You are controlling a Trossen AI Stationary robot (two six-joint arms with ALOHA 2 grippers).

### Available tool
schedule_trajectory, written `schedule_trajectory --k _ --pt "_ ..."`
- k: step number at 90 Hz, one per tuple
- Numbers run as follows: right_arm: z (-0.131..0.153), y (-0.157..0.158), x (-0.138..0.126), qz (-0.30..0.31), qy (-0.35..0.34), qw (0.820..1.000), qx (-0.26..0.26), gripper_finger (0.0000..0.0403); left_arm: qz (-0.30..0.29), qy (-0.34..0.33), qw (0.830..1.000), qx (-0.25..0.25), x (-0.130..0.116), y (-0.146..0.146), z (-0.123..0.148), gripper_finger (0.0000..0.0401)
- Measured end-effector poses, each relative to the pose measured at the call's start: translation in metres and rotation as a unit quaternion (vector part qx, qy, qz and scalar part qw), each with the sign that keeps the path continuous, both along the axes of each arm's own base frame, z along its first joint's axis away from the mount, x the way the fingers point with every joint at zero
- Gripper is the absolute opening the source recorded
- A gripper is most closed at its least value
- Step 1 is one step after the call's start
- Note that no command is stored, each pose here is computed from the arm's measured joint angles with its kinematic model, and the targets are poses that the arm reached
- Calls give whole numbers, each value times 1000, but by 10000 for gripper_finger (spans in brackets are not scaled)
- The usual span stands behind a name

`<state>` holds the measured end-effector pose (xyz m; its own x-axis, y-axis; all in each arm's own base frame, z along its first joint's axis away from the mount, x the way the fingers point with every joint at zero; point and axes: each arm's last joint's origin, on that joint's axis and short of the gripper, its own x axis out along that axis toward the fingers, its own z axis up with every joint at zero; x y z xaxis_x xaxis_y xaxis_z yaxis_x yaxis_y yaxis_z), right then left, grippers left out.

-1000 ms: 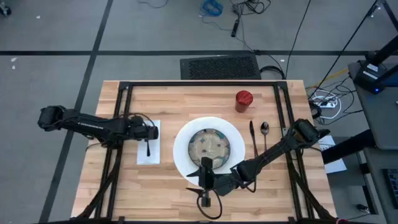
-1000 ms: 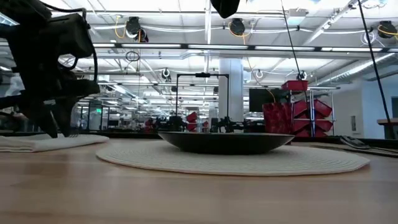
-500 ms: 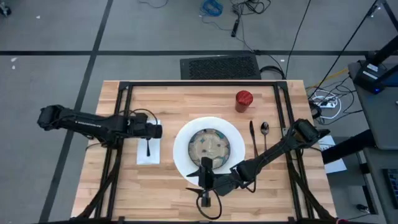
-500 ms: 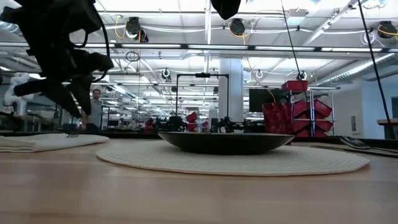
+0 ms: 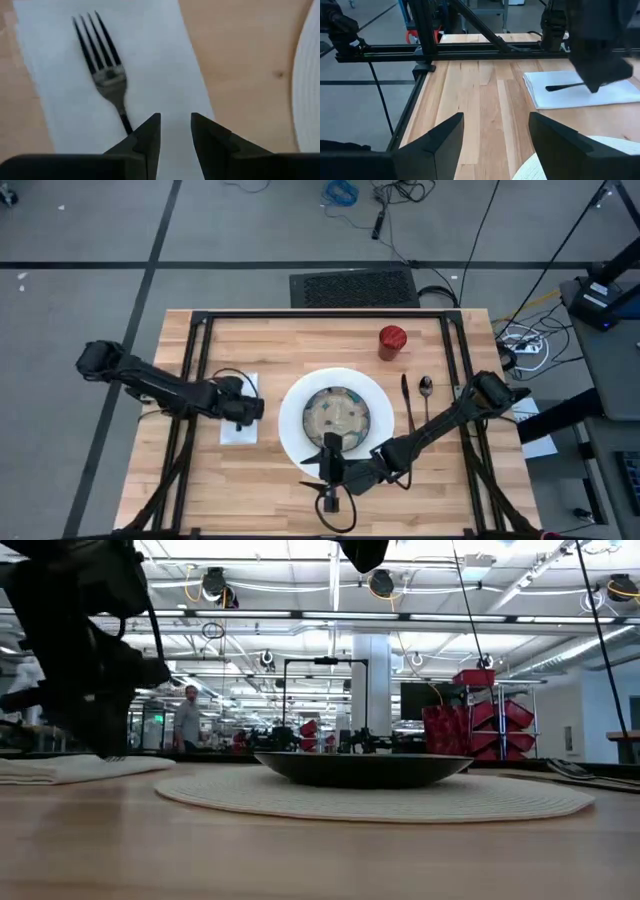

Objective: Set table place
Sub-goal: Adjust the white napkin

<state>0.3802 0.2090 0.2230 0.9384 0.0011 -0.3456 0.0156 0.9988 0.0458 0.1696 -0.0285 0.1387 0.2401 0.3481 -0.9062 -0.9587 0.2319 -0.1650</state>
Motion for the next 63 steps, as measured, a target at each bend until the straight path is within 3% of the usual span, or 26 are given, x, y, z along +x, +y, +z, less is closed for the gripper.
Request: schedule_trajectory --k 30,63 --pt "0 0 0 0 1 1000 0 210 -15 -19 1000 2 17 -5 -10 93" --pt "0 0 0 0 1 1000 -1 210 -66 -11 998 3 29 -9 17 93"
